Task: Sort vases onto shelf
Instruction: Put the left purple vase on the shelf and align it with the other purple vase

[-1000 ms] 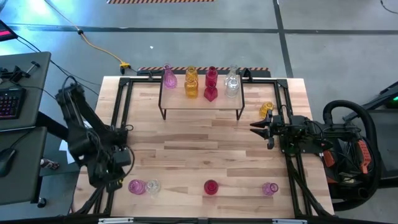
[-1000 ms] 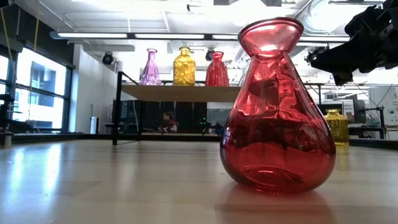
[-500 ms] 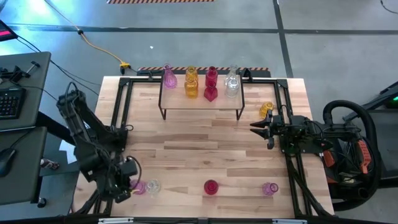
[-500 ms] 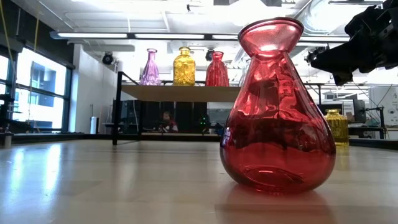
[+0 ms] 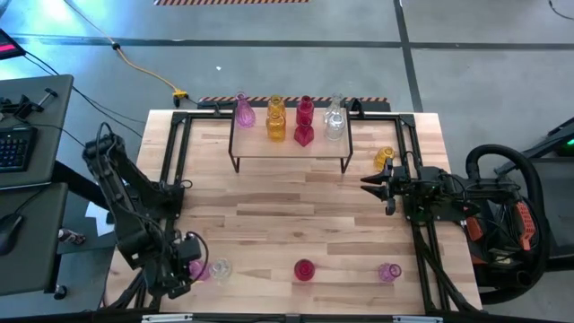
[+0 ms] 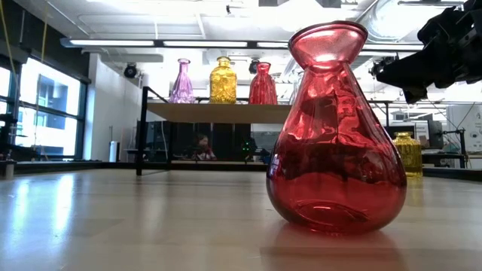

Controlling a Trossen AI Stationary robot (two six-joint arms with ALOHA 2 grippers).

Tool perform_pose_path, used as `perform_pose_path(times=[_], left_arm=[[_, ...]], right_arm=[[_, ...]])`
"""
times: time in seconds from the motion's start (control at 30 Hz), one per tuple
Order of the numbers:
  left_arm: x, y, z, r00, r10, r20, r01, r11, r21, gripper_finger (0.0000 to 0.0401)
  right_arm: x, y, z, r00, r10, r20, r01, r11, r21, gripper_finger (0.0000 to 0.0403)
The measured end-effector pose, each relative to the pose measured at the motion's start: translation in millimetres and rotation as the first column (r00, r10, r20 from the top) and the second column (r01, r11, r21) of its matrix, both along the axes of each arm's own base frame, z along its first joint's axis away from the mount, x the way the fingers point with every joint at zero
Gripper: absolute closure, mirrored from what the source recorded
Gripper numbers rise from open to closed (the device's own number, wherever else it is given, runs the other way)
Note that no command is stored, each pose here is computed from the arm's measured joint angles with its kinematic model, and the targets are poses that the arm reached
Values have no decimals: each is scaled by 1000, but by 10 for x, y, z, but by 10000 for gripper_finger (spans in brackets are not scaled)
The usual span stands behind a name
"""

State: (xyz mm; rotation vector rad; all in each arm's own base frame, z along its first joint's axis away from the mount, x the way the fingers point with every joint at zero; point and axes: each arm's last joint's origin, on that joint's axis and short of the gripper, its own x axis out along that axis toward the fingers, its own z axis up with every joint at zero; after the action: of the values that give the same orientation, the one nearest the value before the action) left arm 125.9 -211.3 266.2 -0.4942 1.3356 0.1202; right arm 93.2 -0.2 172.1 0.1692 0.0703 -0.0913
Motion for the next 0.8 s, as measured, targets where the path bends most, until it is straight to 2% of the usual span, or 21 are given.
perform_pose_path(times=[0.8], left_arm=[[76,-77,-138,1000,-10,0,10,997,70,256]], right_arm=[[0,0,0,1000,0,0,0,1000,0,304]])
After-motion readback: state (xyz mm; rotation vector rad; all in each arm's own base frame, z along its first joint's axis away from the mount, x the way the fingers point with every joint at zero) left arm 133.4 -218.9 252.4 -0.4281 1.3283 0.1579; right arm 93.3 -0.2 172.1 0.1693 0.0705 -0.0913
